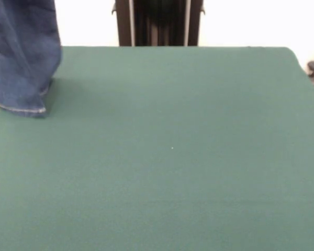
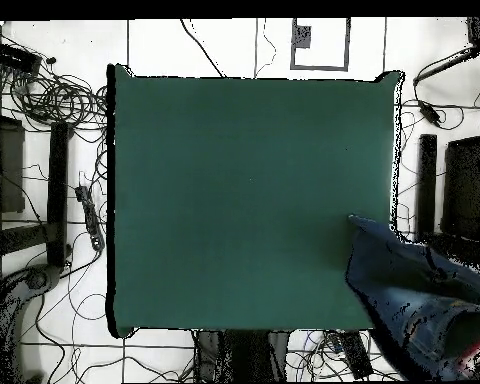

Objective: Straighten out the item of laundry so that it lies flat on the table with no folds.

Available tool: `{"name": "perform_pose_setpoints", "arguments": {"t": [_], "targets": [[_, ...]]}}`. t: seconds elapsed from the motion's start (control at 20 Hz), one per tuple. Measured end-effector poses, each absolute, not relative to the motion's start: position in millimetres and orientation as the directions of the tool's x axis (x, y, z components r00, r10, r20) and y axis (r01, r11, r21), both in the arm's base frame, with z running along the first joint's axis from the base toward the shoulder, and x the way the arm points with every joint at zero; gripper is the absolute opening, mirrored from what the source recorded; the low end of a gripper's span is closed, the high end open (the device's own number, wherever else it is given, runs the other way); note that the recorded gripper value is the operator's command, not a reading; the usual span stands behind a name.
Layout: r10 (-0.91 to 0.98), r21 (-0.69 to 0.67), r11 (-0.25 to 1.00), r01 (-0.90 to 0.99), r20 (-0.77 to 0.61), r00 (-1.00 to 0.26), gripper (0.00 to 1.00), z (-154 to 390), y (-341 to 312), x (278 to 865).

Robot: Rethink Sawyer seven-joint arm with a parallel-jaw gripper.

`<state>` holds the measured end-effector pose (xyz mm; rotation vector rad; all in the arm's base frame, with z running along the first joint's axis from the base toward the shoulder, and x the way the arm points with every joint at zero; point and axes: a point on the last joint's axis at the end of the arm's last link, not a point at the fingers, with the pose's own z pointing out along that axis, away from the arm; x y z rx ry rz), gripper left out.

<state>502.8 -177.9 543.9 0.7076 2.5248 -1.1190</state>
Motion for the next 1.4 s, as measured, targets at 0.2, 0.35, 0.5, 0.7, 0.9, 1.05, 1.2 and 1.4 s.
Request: {"name": "perform_pose_setpoints", "arguments": {"t": [0.2,0.35,0.5,0.7,0.9,1.05,1.2,1.4], "targets": [[0.364,-0.513,0.67,0.537,-0.404,-0.84,0.0,501.0,-160.8,516.5],[0.391,-0.452,0.711,0.539,-0.383,-0.837,0.0,478.0,-153.8,523.8],[0.415,-0.378,0.759,0.53,-0.347,-0.841,0.0,443.2,-140.4,532.2],[0.407,-0.356,0.789,0.501,-0.308,-0.86,0.0,419.1,-127.5,536.2],[0.405,-0.342,0.803,0.489,-0.289,-0.867,0.0,409.1,-124.1,539.6],[0.408,-0.333,0.807,0.488,-0.284,-0.868,0.0,406.9,-125.5,541.0],[0.415,-0.322,0.807,0.495,-0.288,-0.863,0.0,407.8,-133.0,542.3],[0.427,-0.318,0.798,0.511,-0.299,-0.853,0.0,413.1,-144.2,539.8]]}}
